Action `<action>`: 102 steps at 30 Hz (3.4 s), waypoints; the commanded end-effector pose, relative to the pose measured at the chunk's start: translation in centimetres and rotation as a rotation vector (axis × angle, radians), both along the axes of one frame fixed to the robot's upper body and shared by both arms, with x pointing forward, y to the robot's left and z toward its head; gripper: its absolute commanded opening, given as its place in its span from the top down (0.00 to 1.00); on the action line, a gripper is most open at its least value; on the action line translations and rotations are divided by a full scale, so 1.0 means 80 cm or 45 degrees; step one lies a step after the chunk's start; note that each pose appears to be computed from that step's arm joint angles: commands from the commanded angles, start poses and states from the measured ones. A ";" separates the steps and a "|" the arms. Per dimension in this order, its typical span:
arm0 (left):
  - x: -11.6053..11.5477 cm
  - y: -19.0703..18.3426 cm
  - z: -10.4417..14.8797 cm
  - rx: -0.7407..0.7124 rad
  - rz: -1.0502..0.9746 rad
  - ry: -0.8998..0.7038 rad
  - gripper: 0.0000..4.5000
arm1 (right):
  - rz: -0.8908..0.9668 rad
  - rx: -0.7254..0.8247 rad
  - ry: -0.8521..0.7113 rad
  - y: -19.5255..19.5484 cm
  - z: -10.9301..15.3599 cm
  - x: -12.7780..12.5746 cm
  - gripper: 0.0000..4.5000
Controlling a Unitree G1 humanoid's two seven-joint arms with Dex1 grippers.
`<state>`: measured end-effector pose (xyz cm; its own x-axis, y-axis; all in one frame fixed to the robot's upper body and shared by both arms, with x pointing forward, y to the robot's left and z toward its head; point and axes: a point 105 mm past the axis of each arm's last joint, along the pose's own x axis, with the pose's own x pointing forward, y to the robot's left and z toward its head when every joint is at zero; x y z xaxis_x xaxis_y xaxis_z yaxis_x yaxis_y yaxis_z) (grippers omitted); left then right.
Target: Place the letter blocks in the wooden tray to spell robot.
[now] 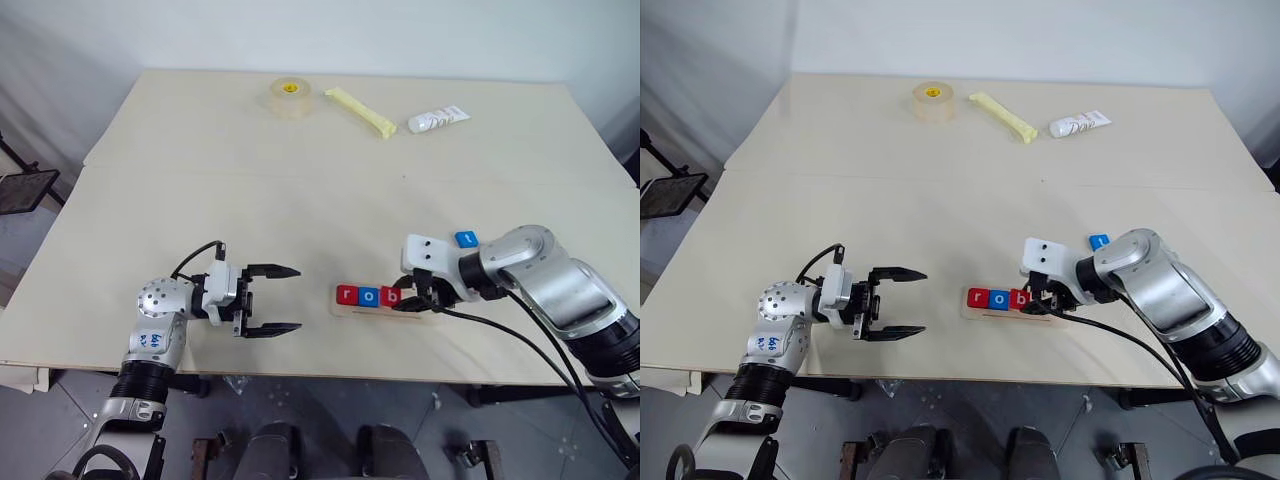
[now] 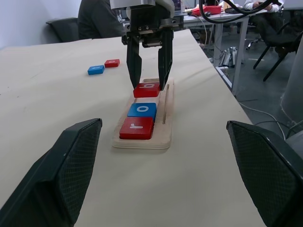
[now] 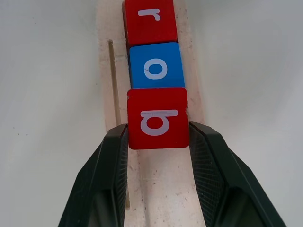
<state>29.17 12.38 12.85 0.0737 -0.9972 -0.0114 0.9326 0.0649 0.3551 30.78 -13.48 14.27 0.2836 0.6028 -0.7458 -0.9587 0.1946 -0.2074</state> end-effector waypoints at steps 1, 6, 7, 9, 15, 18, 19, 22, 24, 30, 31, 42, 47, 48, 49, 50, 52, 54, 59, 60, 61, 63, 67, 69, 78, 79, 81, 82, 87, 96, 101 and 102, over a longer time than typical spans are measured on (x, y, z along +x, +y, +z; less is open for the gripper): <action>-0.001 0.000 0.008 -0.024 0.001 -0.037 0.00 | 0.009 -0.025 -0.042 -0.001 0.004 0.004 0.68; -0.001 0.001 0.008 -0.025 0.003 -0.036 0.00 | 0.008 -0.017 -0.047 0.000 0.007 0.005 0.30; -0.001 0.001 0.008 -0.025 0.003 -0.035 0.00 | 0.013 0.002 -0.051 0.003 0.011 0.004 0.23; 0.000 0.000 0.008 -0.027 0.004 -0.035 0.00 | 0.018 0.032 -0.061 0.007 0.019 0.003 0.07; 0.001 -0.001 0.008 -0.029 0.006 -0.032 0.00 | 0.006 0.072 -0.045 0.005 0.027 -0.010 0.01; 0.002 -0.002 0.007 -0.030 0.004 -0.029 0.00 | 0.023 0.126 -0.028 0.001 0.030 -0.025 0.01; 0.002 -0.002 0.006 -0.031 0.003 -0.028 0.00 | 0.029 0.135 -0.016 -0.001 0.029 -0.031 0.04; 0.003 -0.004 0.006 -0.035 -0.001 -0.025 0.00 | -0.017 0.106 0.014 -0.015 0.015 -0.034 0.22; 0.003 -0.004 0.006 -0.036 -0.004 -0.024 0.00 | -0.043 0.103 0.024 -0.020 0.010 -0.031 0.37; 0.001 -0.003 0.005 -0.035 -0.003 -0.024 0.00 | -0.076 0.104 0.026 -0.024 -0.002 -0.022 0.81; 0.001 -0.003 0.005 -0.036 -0.001 -0.024 0.00 | -0.078 0.102 0.029 -0.025 -0.004 -0.021 0.89; -0.004 0.003 0.004 -0.028 0.022 -0.023 0.00 | -0.074 0.131 0.026 -0.013 -0.018 -0.004 1.00; -0.002 -0.001 0.006 -0.029 0.016 -0.025 0.00 | -0.082 0.147 -0.002 -0.008 -0.016 -0.001 1.00; -0.001 -0.002 0.006 -0.029 0.013 -0.026 0.00 | -0.087 0.149 -0.010 -0.010 -0.014 -0.001 1.00; 0.000 -0.003 0.006 -0.029 0.010 -0.026 0.00 | -0.104 0.154 -0.021 -0.012 -0.010 -0.002 1.00; 0.001 -0.005 0.007 -0.029 0.007 -0.028 0.00 | -0.132 0.158 -0.039 -0.017 -0.005 -0.003 1.00; 0.003 -0.006 0.008 -0.029 0.003 -0.028 0.00 | -0.155 0.169 -0.053 -0.025 0.003 -0.008 1.00; 0.004 -0.007 0.008 -0.028 -0.004 -0.028 0.00 | -0.167 0.189 -0.060 -0.035 0.013 -0.018 0.96; 0.007 -0.009 0.008 -0.028 -0.025 -0.020 0.00 | -0.340 0.265 -0.132 -0.073 0.029 -0.027 0.65; 0.007 -0.010 0.008 -0.027 -0.031 -0.018 0.00 | -0.389 0.278 -0.156 -0.084 0.031 -0.028 0.57; 0.007 -0.010 0.007 -0.025 -0.036 -0.017 0.00 | -0.438 0.289 -0.177 -0.095 0.033 -0.029 0.50; 0.009 -0.009 0.007 -0.021 -0.043 -0.014 0.00 | -0.540 0.325 -0.218 -0.119 0.037 -0.032 0.35; 0.011 -0.008 0.007 -0.014 -0.053 -0.010 0.00 | -0.705 0.389 -0.258 -0.157 0.041 -0.045 0.05; 0.012 -0.008 0.007 -0.010 -0.060 -0.008 0.00 | -0.767 0.414 -0.290 -0.174 0.041 -0.051 0.01; 0.024 -0.011 0.010 0.000 -0.082 -0.003 0.00 | -1.016 0.562 -0.471 -0.247 0.035 -0.061 0.01; 0.025 -0.010 0.011 0.001 -0.083 -0.003 0.00 | -1.013 0.549 -0.472 -0.250 0.032 -0.062 0.01; 0.026 -0.009 0.011 0.003 -0.085 -0.004 0.00 | -1.001 0.549 -0.468 -0.254 0.029 -0.064 0.01; 0.027 -0.008 0.011 0.007 -0.085 -0.004 0.00 | -0.981 0.567 -0.467 -0.254 0.029 -0.066 0.01; 0.028 -0.004 0.012 0.014 -0.084 -0.007 0.00 | -0.945 0.631 -0.480 -0.253 0.033 -0.067 0.01; 0.026 0.000 0.011 0.023 -0.079 -0.003 0.00 | -0.933 0.657 -0.486 -0.252 0.039 -0.074 0.01; 0.026 -0.001 0.011 0.020 -0.081 -0.004 0.00 | -0.937 0.652 -0.485 -0.252 0.040 -0.076 0.01; 0.026 -0.002 0.011 0.019 -0.083 -0.005 0.00 | -0.937 0.652 -0.485 -0.252 0.040 -0.076 0.01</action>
<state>31.26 12.29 13.12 0.0170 -0.9992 -0.0349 0.9435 0.0044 0.3314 24.89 -33.60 15.79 0.8763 0.4055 -0.2601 -0.4524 0.8783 -0.1549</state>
